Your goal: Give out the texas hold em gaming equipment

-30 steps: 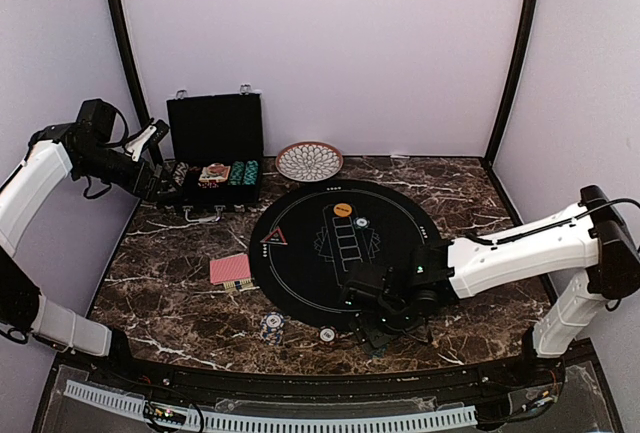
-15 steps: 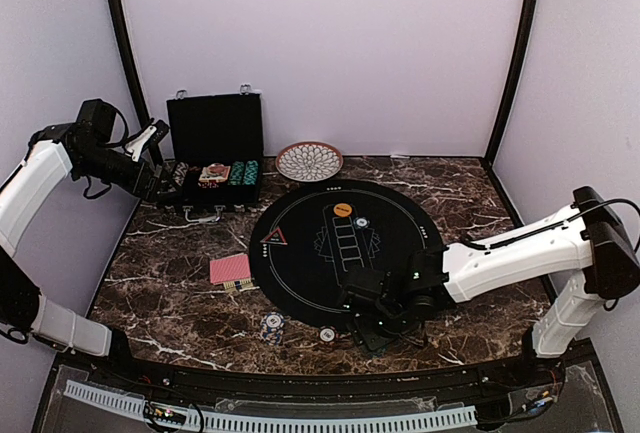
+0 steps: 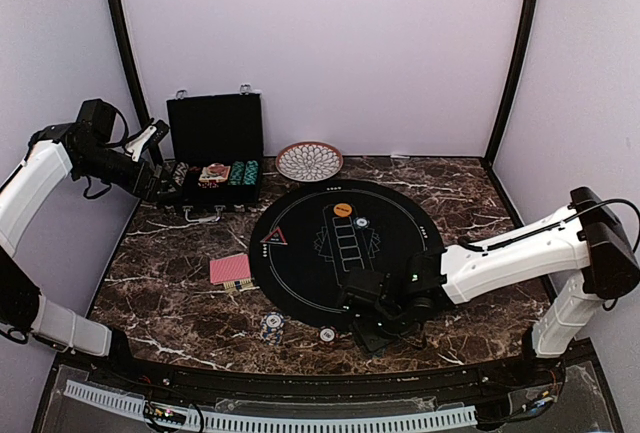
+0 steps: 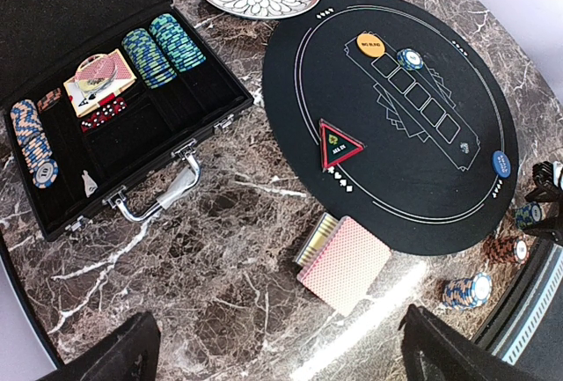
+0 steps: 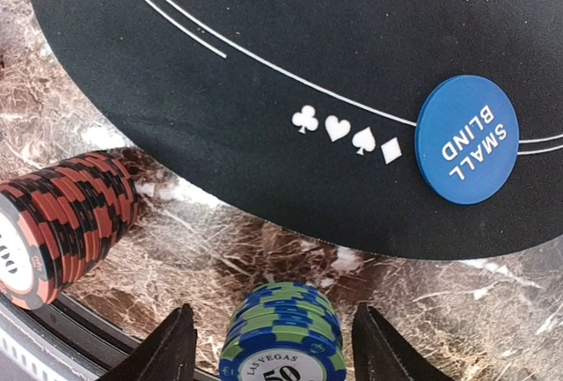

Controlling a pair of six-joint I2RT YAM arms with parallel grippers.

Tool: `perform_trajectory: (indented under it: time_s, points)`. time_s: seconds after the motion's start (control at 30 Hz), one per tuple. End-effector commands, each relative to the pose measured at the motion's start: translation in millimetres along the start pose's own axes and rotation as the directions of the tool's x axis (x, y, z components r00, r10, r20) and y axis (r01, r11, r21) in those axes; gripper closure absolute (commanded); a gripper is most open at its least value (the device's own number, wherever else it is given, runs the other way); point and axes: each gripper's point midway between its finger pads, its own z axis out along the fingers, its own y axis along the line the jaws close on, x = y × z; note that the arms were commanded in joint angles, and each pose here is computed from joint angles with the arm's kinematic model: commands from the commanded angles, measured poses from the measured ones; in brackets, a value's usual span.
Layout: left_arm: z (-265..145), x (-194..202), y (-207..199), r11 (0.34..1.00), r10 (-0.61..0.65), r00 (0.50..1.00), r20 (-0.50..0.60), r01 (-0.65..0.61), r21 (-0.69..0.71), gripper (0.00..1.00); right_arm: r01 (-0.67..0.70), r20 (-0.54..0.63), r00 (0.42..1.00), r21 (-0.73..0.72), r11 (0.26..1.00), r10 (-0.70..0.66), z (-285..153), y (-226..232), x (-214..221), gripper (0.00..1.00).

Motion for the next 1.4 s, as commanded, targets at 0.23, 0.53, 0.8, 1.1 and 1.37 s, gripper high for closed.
perform_trajectory:
  time_s: [0.23,0.53,0.8,1.1,1.37]
  points:
    - [-11,-3,-9,1.0,0.025,1.0,0.019,-0.025,0.004,0.01,-0.018,-0.006,1.0,0.008,1.0,0.018,7,-4,3,0.48]
    - [-11,-3,-9,1.0,0.025,1.0,0.018,-0.025,0.003,0.01,-0.019,0.003,1.0,0.012,1.0,0.019,0,-5,0,0.7]
    - [-12,-3,-9,1.0,0.027,0.999,0.02,-0.027,0.002,0.01,-0.005,0.023,1.0,0.022,1.0,0.005,-19,-4,-10,0.74]
    - [-13,-3,-10,1.0,0.029,0.999,0.023,-0.029,0.004,0.01,0.008,0.072,0.997,0.029,1.0,-0.01,-47,2,-33,0.8]
    - [-12,-2,-9,1.0,0.028,0.999,0.018,-0.028,0.0,0.01,0.021,0.161,0.987,0.017,1.0,-0.024,-64,22,-99,0.8]
